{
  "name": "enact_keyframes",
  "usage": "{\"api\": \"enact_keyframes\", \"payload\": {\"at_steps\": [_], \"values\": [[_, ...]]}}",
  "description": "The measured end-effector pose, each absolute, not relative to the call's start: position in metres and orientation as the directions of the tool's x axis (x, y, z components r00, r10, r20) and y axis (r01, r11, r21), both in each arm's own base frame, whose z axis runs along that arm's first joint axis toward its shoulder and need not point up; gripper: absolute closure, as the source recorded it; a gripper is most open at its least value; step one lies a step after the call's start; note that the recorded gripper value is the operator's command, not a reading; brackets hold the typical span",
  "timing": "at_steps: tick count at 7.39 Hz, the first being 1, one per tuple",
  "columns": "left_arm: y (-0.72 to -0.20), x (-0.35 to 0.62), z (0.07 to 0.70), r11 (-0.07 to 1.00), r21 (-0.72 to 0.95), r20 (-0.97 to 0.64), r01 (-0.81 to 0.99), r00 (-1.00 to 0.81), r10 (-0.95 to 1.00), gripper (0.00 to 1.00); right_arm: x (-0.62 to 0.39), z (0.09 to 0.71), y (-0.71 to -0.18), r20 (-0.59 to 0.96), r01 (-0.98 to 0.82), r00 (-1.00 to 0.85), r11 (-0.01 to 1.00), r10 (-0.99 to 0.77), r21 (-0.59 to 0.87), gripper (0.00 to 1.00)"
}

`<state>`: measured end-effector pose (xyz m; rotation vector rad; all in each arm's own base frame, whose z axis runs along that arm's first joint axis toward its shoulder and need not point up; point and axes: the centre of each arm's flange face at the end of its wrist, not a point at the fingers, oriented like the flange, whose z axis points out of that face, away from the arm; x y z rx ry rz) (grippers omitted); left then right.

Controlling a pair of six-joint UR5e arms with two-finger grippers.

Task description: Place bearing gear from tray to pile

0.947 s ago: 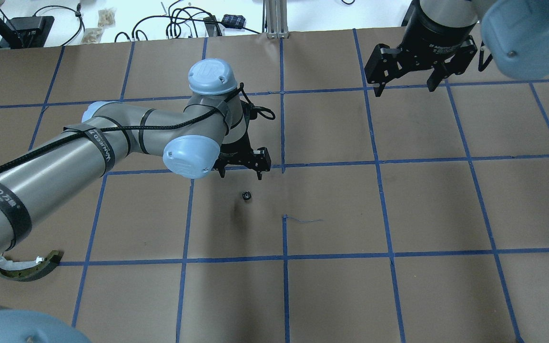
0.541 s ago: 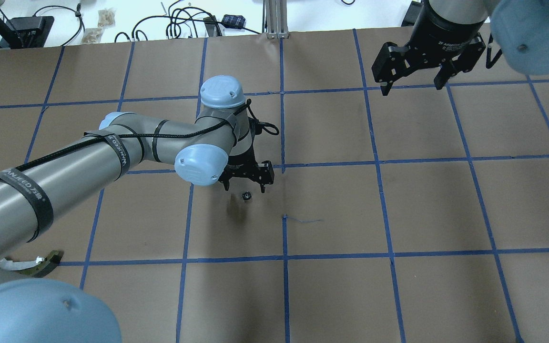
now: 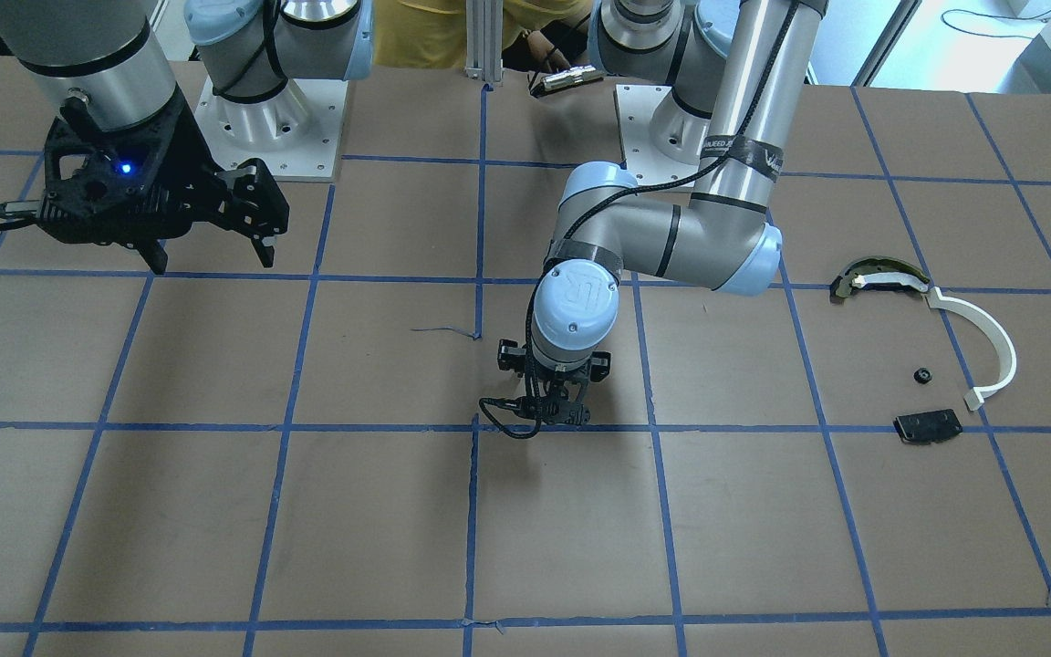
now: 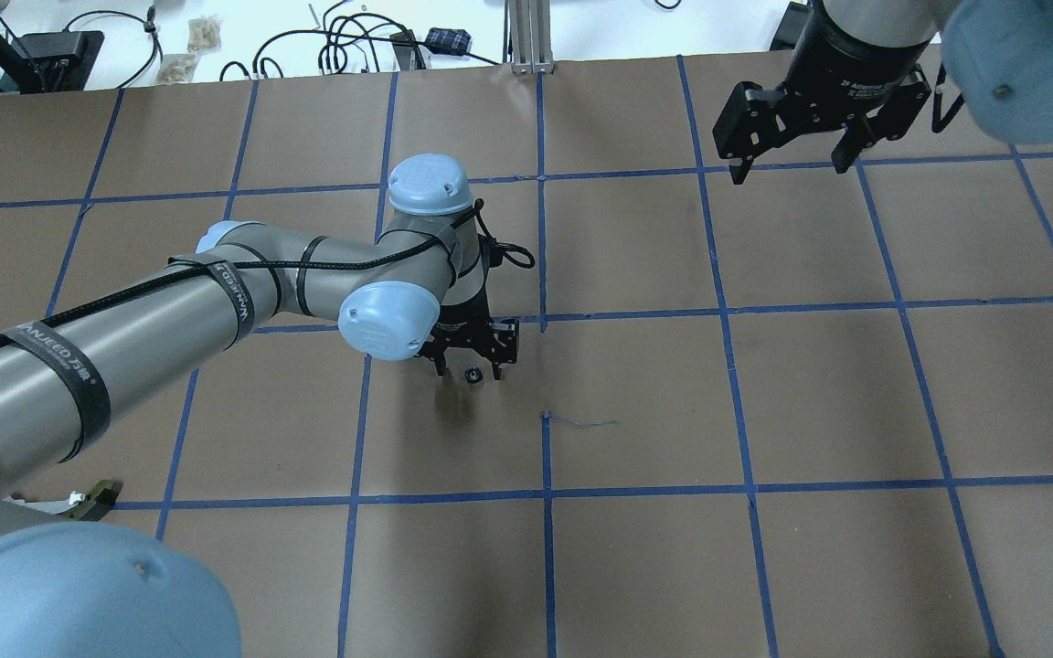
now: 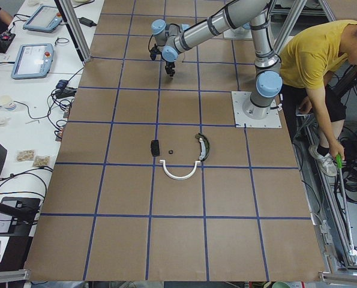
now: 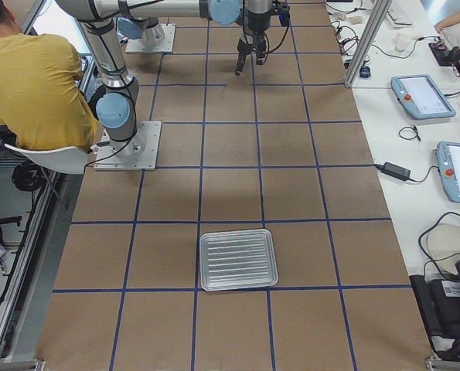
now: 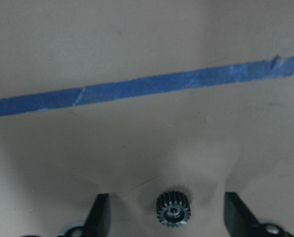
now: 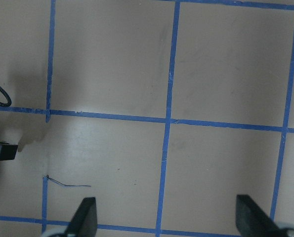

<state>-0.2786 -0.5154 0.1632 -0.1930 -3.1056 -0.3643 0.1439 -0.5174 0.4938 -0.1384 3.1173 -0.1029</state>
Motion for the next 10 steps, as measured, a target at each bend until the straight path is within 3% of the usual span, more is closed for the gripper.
{"api": "enact_keyframes", "payload": {"at_steps": [2, 3, 7, 10], "values": [[-0.515, -0.279, 0.163, 0.965, 0.233, 0.023, 0.118, -0.993, 0.116, 0.95, 0.144, 0.494, -0.517, -0.018, -0.089, -0.996, 0.994, -0.090, -0.066, 0.00], [-0.515, -0.279, 0.163, 0.966, 0.235, 0.023, 0.111, -0.994, 0.108, 1.00, 0.145, 0.494, -0.517, -0.018, -0.089, -0.996, 0.994, -0.090, -0.065, 0.00], [-0.522, -0.274, 0.171, 0.969, 0.224, 0.016, 0.105, -0.994, 0.104, 1.00, 0.145, 0.494, -0.516, -0.019, -0.089, -0.996, 0.994, -0.090, -0.066, 0.00], [-0.577, -0.181, 0.223, 0.956, 0.277, -0.016, 0.097, -0.994, 0.106, 1.00, 0.144, 0.494, -0.517, -0.020, -0.087, -0.996, 0.994, -0.089, -0.066, 0.00]]}}
